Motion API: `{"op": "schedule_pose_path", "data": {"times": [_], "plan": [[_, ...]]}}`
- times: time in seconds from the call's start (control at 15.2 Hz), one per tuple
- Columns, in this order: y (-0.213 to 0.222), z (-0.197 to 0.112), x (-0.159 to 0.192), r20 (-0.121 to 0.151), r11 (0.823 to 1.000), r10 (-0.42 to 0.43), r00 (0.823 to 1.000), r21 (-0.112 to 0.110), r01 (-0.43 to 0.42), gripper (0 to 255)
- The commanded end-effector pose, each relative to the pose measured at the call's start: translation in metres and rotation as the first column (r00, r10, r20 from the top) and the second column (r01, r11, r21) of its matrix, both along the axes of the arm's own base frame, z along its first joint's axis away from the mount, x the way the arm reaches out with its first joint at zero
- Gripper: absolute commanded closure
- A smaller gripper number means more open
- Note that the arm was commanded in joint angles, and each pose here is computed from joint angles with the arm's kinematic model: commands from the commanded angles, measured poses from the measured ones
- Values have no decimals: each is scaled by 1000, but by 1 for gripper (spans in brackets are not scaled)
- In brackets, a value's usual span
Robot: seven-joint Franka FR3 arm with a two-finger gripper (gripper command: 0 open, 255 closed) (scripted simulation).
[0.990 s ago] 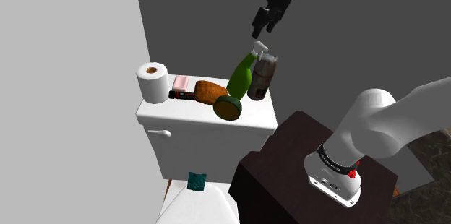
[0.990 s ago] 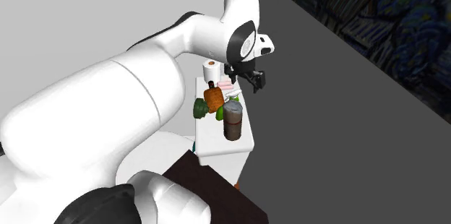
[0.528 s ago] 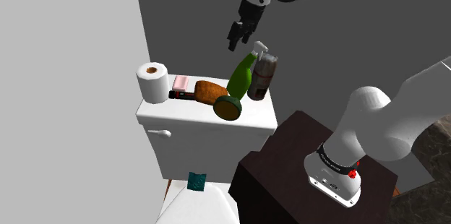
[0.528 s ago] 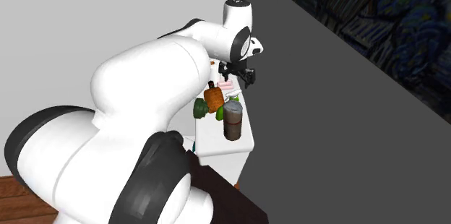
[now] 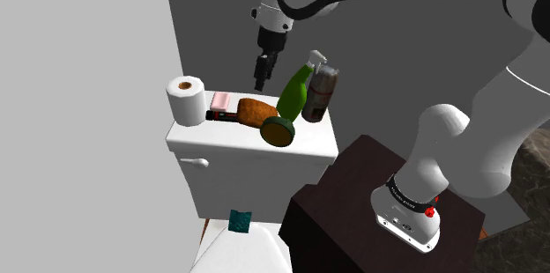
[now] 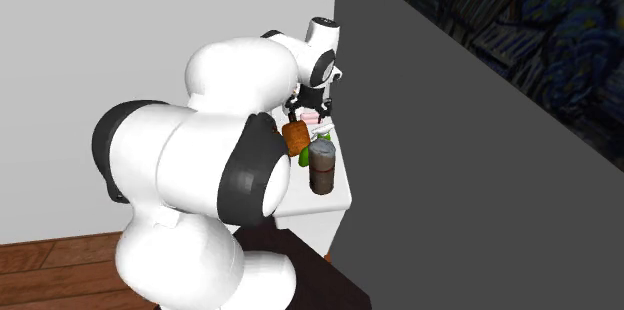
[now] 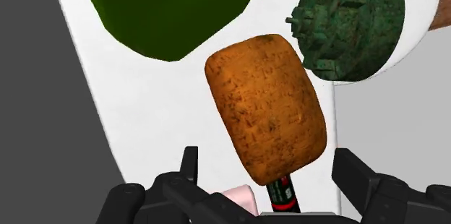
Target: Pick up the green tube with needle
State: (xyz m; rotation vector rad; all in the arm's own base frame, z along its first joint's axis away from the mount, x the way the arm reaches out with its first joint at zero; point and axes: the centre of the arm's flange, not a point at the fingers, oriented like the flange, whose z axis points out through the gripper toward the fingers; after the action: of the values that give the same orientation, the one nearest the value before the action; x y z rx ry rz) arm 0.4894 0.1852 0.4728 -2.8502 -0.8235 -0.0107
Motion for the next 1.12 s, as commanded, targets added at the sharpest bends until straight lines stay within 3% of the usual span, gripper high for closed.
{"op": "schedule_pose_path", "data": {"times": [0.0,0.53,1.06], "plan": [[23,-28,15,96,985,156,983,-89,-148,0],[103,-80,30,66,944,329,942,-64,-325,0],[103,-120,30,66,944,328,942,-64,-325,0]]}}
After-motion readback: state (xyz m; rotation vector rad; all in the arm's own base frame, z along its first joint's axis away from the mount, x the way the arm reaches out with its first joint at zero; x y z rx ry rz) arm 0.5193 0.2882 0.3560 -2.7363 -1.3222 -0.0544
